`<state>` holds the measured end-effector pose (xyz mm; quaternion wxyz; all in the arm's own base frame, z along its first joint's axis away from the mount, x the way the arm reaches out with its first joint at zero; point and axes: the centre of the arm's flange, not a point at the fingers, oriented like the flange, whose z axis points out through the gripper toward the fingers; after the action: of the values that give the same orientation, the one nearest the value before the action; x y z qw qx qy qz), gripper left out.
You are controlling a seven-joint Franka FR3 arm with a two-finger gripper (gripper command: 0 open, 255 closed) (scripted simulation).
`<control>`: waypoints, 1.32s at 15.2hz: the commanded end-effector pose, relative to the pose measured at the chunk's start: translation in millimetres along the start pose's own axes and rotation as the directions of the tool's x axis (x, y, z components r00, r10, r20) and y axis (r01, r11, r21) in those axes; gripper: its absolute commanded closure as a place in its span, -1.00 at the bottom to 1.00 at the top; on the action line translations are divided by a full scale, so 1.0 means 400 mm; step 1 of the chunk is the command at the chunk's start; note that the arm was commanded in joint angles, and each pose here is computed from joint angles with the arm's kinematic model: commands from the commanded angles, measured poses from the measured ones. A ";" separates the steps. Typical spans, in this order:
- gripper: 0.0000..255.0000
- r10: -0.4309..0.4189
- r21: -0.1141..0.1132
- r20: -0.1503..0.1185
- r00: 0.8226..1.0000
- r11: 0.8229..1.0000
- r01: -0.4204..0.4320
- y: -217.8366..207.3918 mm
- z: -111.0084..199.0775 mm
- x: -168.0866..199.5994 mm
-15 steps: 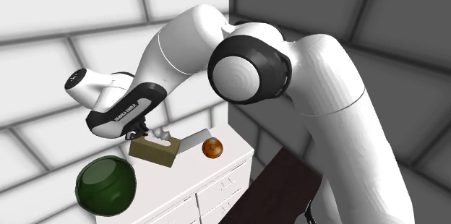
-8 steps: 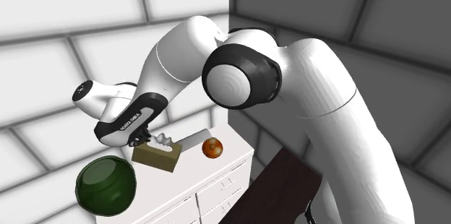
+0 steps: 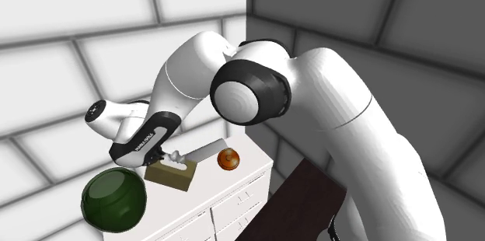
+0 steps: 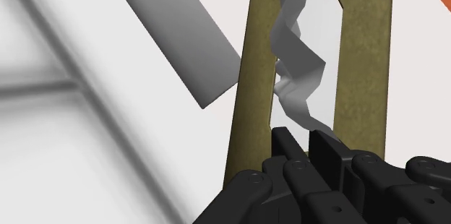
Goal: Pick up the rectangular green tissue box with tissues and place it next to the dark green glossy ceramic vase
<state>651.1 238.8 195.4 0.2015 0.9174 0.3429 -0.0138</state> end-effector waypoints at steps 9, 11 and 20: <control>1.00 0.000 0.000 -0.001 1.000 1.000 0.000 -0.048 0.120 0.024; 1.00 0.000 0.000 -0.001 1.000 1.000 0.000 -0.058 0.144 0.028; 1.00 0.000 0.000 -0.001 1.000 1.000 0.000 -0.066 0.165 0.032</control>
<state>655.8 244.2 135.4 0.1996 0.9172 0.3447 -0.0003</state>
